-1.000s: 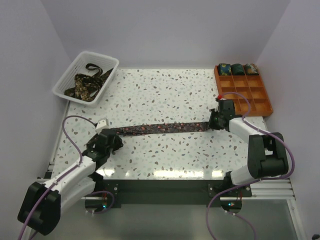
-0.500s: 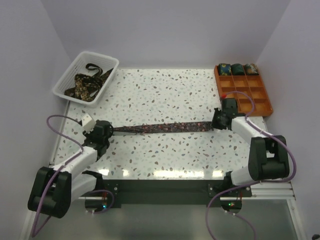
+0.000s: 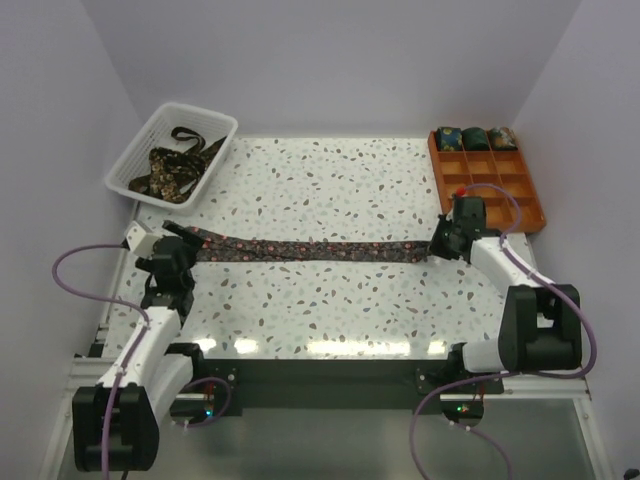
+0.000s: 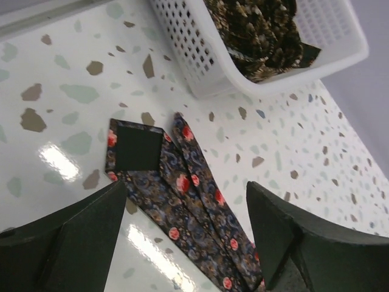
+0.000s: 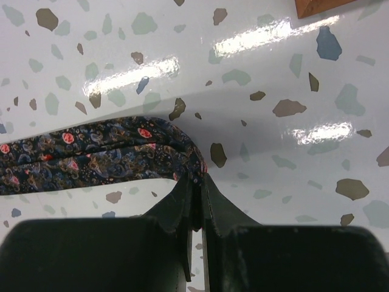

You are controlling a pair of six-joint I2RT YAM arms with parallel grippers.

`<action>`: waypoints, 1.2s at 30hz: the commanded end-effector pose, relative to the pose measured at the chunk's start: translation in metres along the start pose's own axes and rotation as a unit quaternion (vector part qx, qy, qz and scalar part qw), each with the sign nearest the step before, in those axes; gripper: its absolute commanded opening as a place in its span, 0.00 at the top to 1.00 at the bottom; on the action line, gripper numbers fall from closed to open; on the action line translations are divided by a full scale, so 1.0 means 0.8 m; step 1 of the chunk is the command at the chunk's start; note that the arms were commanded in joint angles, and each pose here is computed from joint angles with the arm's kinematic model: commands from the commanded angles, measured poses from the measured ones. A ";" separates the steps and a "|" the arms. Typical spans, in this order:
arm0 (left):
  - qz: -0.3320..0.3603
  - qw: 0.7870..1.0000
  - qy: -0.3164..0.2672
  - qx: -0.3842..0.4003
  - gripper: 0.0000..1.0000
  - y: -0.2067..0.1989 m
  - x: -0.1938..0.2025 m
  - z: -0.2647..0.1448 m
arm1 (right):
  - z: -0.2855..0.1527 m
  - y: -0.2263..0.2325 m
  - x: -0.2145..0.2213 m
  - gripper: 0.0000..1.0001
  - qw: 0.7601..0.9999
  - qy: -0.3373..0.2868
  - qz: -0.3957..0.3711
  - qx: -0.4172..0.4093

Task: Roll the ties
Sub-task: Flatten the tie

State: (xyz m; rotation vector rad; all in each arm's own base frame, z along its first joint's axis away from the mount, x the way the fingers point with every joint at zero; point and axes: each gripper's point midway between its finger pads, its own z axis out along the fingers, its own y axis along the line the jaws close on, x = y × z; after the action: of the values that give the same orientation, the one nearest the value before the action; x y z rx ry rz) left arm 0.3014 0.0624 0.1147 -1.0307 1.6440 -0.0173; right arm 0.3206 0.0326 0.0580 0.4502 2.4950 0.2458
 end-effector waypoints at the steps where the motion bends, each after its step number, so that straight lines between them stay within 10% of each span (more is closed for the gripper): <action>1: -0.018 0.998 0.060 0.031 0.13 -0.003 0.032 -0.014 | -0.004 0.012 -0.006 1.00 1.000 -0.013 0.012 -0.024; 17: 0.148 0.986 0.072 0.039 0.37 -0.054 0.028 0.068 | -0.007 0.021 -0.004 0.99 0.998 -0.020 0.001 -0.051; 36: 0.042 0.996 0.076 -0.020 0.49 -0.036 0.045 0.124 | -0.007 0.019 0.000 1.00 0.998 -0.020 -0.005 -0.053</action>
State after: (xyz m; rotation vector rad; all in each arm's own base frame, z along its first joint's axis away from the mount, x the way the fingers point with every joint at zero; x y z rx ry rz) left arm 0.3750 0.0618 0.0412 -0.9706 1.9594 0.0425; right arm 0.3160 0.0436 0.0560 0.4253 2.4745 0.3316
